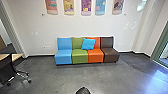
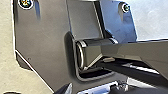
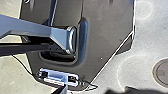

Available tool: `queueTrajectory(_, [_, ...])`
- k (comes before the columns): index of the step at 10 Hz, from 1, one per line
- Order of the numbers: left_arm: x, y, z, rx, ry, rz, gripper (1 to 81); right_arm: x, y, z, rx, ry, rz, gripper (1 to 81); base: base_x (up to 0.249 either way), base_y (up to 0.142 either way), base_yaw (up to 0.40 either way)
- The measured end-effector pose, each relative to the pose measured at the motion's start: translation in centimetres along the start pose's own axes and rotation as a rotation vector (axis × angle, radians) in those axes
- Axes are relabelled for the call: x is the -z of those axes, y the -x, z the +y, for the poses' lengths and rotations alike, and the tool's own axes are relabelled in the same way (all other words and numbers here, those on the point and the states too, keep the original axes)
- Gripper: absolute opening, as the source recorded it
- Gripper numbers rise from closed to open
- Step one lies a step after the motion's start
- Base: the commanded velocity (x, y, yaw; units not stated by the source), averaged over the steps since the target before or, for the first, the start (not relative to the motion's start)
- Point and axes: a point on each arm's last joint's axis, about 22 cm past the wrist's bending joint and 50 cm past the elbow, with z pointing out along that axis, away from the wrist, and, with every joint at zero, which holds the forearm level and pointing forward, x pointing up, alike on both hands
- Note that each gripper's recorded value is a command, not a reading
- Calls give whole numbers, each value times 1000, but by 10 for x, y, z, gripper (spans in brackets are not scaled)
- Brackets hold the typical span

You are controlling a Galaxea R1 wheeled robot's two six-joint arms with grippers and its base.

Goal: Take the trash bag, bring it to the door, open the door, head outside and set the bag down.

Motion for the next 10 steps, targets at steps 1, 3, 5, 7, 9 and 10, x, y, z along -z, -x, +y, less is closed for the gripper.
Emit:
queueTrajectory(1, [1, 0, -3, 0, -4, 0, 811, 0, 0, 0, 0, -1, 0, 811, 122, 0, 0])
queueTrajectory(3, [1, 0, -2, 0, -3, 0, 811, 0, 0, 0, 0, 0, 0, 811, 122, 0, 0])
queueTrajectory(5, [1, 0, -3, 0, -4, 0, 811, 0, 0, 0, 0, 0, 0, 811, 122, 0, 0])
queueTrajectory(7, [1, 0, -3, 1, -4, 0, 811, 0, 0, 0, 0, 0, 0, 811, 122, 0, 0])
queueTrajectory(9, [1, 0, -3, 5, -4, 0, 811, 0, 0, 0, 0, 0, 0, 811, 122, 0, 0])
queueTrajectory(10, [1, 0, -3, 5, -4, 0, 811, 0, 0, 0, 0, 0, -1, 811, 122, 0, 0])
